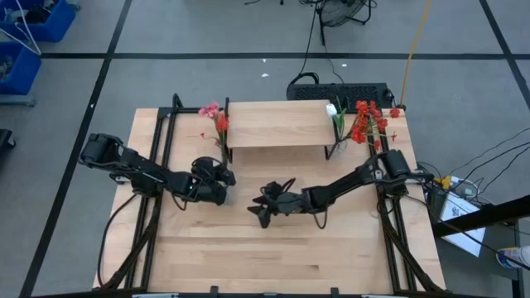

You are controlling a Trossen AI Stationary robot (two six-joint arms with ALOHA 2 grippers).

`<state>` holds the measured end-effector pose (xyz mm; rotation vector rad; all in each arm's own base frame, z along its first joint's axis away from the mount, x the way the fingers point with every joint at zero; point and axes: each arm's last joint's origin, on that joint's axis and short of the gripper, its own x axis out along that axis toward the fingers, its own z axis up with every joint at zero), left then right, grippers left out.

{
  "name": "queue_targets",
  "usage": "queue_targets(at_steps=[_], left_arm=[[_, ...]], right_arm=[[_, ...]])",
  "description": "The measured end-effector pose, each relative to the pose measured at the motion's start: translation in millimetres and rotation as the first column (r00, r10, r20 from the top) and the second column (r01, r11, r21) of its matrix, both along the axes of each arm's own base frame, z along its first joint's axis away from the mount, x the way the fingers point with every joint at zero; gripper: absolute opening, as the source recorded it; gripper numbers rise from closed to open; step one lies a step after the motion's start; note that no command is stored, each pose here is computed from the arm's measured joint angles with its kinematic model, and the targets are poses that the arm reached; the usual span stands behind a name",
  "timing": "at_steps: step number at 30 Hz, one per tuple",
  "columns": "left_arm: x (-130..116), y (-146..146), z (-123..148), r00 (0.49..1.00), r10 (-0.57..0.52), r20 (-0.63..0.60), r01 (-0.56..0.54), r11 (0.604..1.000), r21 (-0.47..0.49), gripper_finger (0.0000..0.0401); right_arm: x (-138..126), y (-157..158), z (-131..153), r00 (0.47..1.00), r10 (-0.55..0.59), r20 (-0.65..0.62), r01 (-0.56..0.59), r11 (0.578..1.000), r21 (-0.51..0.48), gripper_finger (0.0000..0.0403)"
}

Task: Pick and place flowers into a vace then onto a shelf
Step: Put the pink flowers into the left transparent vase

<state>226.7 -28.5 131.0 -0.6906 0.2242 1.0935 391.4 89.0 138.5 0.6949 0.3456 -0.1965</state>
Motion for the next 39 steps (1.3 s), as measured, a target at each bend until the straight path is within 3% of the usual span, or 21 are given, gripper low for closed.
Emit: queue_targets(at_steps=[7,13,17,21,27,32,39], left_arm=[[-8.6,-8.4,-3.5,1.000,0.026,0.008,-0.026,0.999,-0.031,0.0024],[-13.3,-17.1,-5.1,1.000,0.011,0.012,-0.010,0.998,-0.063,0.0008],[-15.1,-23.1,-5.0,0.998,0.026,0.065,-0.021,0.996,-0.087,0.0009],[-16.3,-26.1,-5.5,0.997,0.027,0.078,-0.019,0.994,-0.110,0.0023],[-16.2,-28.4,-7.0,0.999,-0.005,0.049,0.014,0.985,-0.169,0.0012],[-15.9,-30.3,-7.7,0.998,-0.007,0.056,0.019,0.975,-0.222,0.0010],[-14.1,-35.8,-8.2,0.997,-0.035,0.071,0.055,0.948,-0.312,0.0021]], right_arm=[[11.7,13.2,-16.1,0.997,-0.007,-0.073,0.012,0.998,0.067,0.0208],[11.0,20.7,-13.7,0.999,0.002,-0.052,0.003,0.995,0.096,0.0208],[12.2,18.9,-12.3,0.999,-0.006,-0.035,0.009,0.995,0.104,0.0208],[14.3,15.7,-9.7,0.999,-0.040,-0.007,0.041,0.983,0.179,0.0208],[16.1,8.8,-9.5,0.997,-0.072,-0.006,0.072,0.975,0.210,0.0208],[19.9,-2.4,-8.0,0.999,-0.043,-0.001,0.041,0.951,0.308,0.0208],[23.4,-14.5,-5.3,0.999,-0.027,0.023,0.019,0.954,0.299,0.0208]])
